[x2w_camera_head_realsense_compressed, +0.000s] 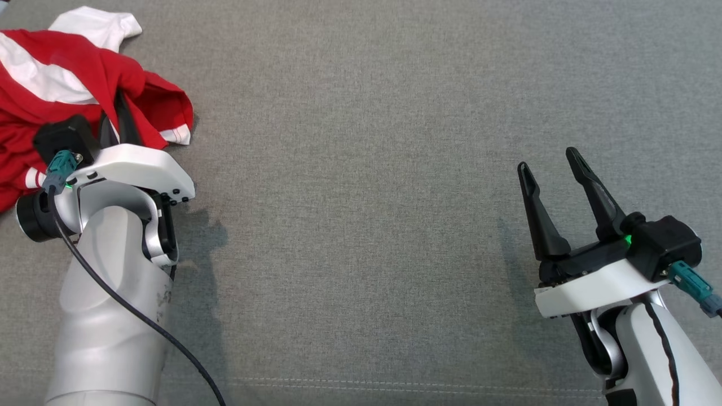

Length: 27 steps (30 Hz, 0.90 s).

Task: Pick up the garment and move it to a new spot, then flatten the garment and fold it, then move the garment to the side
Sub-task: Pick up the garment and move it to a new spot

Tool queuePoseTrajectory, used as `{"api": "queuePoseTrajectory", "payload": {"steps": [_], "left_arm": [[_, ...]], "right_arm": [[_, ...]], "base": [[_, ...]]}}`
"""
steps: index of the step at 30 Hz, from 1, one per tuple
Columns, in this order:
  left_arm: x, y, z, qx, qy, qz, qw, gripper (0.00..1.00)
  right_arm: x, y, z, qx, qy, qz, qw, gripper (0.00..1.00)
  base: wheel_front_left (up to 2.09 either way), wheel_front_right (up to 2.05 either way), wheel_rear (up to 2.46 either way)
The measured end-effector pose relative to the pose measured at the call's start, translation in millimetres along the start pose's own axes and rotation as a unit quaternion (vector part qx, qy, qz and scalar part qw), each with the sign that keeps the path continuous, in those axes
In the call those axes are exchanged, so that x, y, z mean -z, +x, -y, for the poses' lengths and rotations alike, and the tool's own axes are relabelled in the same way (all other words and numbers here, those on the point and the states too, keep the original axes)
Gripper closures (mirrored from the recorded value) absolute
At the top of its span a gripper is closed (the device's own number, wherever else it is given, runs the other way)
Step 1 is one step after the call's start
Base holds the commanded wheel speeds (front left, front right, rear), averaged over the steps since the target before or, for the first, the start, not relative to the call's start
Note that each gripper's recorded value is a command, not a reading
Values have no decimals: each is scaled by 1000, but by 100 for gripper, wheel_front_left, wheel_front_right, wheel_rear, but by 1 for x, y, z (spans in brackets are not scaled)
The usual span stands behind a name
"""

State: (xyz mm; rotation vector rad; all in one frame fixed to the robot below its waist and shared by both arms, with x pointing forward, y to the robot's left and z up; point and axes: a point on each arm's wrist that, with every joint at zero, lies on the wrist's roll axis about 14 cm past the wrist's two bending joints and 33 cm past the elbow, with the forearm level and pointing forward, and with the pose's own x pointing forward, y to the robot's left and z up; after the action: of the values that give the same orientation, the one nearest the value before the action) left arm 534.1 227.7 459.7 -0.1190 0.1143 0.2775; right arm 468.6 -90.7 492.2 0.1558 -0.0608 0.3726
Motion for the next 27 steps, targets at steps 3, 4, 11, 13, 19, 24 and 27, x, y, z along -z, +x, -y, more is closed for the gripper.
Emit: {"api": "queuePoseTrajectory", "payload": {"steps": [3, 4, 11, 13, 19, 24, 27], "left_arm": [[-21, -9, 9, 15, -13, 30, 999, 100], [-28, -12, 14, 24, -19, 39, 999, 100], [-81, -28, 54, 85, -56, 106, 989, 100], [-91, -34, 70, 109, -66, 119, 985, 100], [-104, -58, 130, 191, -129, 119, 966, 100], [-94, -86, 188, 261, -144, 91, 950, 100], [-90, -106, 224, 308, -156, 74, 936, 100]], "right_arm": [[-9, -8, -3, 4, 0, 7, 1000, 0], [-12, -12, -3, 6, -1, 9, 1000, 0], [-32, -36, 4, 36, -3, 28, 999, 0], [-36, -44, 7, 47, -4, 32, 998, 0], [-48, -68, 21, 81, -9, 43, 996, 0], [-59, -88, 34, 112, -13, 55, 992, 0], [-64, -101, 43, 133, -16, 61, 989, 0]], "base": [[0, 0, 0], [0, 0, 0], [0, 0, 0], [0, 0, 0], [0, 0, 0], [0, 0, 0], [0, 0, 0]]}}
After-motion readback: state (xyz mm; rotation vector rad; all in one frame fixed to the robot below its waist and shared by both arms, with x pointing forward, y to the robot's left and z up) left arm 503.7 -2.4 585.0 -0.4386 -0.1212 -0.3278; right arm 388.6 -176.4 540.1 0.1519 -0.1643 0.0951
